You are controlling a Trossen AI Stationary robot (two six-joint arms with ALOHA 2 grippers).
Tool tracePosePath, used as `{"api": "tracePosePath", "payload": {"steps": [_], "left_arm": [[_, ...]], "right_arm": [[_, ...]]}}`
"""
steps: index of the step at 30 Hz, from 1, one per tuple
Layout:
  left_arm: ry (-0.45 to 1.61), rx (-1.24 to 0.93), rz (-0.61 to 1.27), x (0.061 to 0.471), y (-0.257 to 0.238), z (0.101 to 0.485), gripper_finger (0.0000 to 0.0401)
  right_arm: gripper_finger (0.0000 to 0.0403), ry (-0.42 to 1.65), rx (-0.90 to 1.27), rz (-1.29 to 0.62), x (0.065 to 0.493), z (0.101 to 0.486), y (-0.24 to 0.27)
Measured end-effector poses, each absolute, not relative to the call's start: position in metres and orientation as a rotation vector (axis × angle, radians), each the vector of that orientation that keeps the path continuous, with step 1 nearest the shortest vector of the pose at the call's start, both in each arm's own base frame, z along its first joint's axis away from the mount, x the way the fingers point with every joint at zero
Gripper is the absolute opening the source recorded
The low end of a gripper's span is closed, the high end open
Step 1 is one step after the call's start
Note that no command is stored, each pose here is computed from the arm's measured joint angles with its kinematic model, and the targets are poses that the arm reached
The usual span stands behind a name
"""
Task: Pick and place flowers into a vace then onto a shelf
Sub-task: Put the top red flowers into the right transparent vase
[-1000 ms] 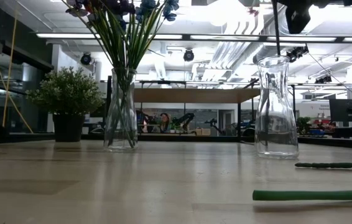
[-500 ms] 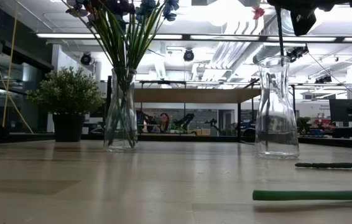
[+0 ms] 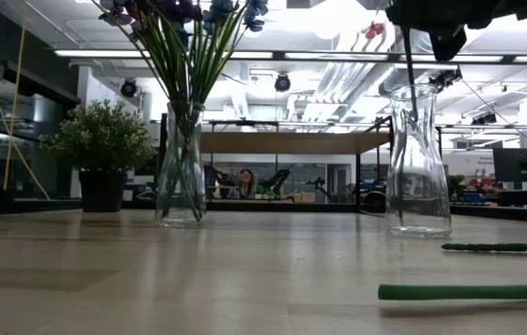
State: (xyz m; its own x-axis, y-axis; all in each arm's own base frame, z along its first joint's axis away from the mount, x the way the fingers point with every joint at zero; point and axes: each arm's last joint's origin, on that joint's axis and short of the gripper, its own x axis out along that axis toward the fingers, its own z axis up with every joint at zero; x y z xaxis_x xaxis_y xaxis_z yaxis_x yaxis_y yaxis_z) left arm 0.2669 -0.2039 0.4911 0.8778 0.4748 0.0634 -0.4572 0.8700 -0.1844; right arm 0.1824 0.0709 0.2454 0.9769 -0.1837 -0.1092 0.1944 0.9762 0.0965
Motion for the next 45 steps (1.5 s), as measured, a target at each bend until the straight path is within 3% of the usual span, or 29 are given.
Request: {"api": "tracePosePath", "payload": {"steps": [45], "left_arm": [[-0.104,-0.159,0.477,0.267,-0.204,0.491,0.0271]], "right_arm": [[0.0038,0.196,0.174,-0.209,0.184,0.232,0.072]]}}
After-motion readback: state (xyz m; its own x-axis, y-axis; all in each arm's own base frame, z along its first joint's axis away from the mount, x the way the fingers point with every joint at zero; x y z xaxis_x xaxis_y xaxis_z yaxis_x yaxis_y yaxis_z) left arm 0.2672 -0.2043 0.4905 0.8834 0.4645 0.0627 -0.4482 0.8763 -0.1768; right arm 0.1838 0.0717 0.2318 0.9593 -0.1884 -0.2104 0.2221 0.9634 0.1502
